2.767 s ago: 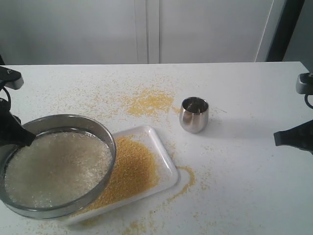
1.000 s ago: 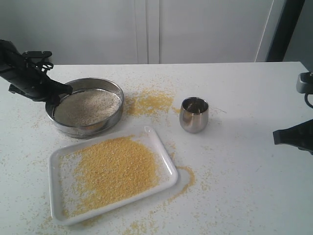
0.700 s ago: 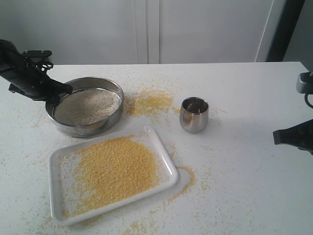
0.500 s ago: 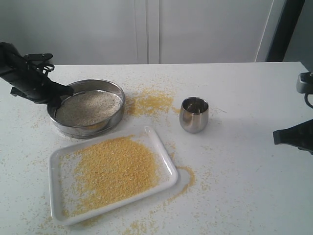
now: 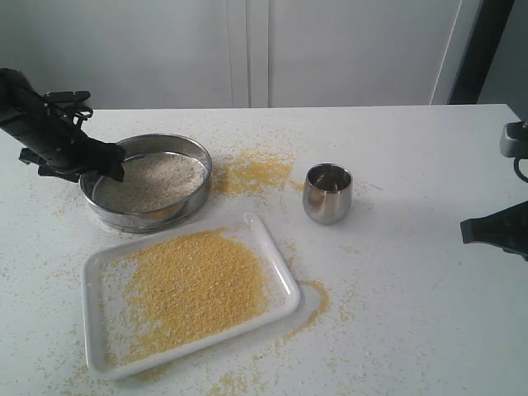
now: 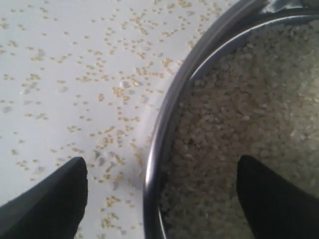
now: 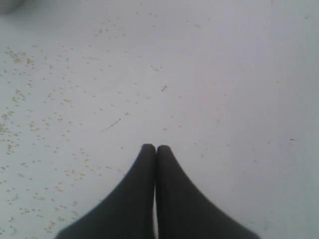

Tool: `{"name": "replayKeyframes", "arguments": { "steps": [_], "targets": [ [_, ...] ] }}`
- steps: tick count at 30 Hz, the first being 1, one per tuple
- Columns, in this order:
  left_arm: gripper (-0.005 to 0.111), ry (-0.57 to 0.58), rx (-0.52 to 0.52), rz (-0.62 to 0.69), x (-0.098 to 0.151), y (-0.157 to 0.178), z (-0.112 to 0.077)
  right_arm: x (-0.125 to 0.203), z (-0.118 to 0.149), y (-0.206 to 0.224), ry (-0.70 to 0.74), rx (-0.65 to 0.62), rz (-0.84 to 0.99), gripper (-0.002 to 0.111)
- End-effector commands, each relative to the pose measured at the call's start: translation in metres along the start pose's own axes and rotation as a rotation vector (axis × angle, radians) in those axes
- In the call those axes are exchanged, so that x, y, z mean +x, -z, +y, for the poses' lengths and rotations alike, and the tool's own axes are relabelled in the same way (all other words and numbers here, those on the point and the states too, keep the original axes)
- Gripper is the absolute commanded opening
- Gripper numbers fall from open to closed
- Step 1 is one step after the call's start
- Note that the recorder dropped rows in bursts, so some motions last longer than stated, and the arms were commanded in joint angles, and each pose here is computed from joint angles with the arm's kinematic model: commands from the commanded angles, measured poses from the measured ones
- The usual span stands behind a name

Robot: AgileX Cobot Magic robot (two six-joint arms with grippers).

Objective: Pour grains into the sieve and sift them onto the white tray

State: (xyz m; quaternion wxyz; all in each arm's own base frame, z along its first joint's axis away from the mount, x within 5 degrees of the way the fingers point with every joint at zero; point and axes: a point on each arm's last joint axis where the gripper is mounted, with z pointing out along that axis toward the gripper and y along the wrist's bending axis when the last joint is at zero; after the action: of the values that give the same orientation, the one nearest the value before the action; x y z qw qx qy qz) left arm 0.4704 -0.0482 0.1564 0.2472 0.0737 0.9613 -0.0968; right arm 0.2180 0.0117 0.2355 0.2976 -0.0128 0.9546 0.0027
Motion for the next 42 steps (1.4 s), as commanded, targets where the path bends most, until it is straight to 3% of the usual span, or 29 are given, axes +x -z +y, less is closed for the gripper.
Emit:
{"name": "replayKeyframes", "arguments": {
  "steps": [1, 5, 8, 14, 21, 27, 35, 42],
  "targets": [
    [0.083, 0.008, 0.015, -0.002, -0.006, 0.021, -0.003, 0.000, -0.001, 0.000, -0.006, 0.004, -0.008, 0.000],
    [0.079, -0.045, -0.005, 0.002, -0.010, 0.047, -0.006, 0.000, -0.001, 0.000, -0.006, 0.004, -0.010, 0.000],
    [0.065, -0.061, 0.003, 0.032, -0.010, 0.063, -0.010, 0.000, -0.001, 0.000, -0.006, 0.004, -0.010, 0.000],
    [0.003, -0.102, 0.016, 0.130, -0.003, 0.094, -0.016, 0.000, -0.001, 0.000, -0.006, 0.004, -0.009, 0.000],
    [0.001, -0.145, 0.035, 0.179, 0.003, 0.146, -0.028, 0.000, -0.001, 0.000, -0.006, 0.004, -0.009, 0.000],
    [0.001, -0.147, 0.051, 0.286, 0.034, 0.167, -0.033, 0.000, -0.001, 0.000, -0.006, 0.004, -0.010, 0.000],
    [0.001, -0.158, 0.035, 0.229, 0.077, 0.221, -0.045, 0.000, -0.001, 0.000, -0.006, 0.004, -0.009, 0.000],
    [0.001, -0.161, 0.025, 0.186, 0.109, 0.242, -0.050, 0.000, -0.001, 0.000, -0.006, 0.004, -0.009, 0.000]
  ]
}}
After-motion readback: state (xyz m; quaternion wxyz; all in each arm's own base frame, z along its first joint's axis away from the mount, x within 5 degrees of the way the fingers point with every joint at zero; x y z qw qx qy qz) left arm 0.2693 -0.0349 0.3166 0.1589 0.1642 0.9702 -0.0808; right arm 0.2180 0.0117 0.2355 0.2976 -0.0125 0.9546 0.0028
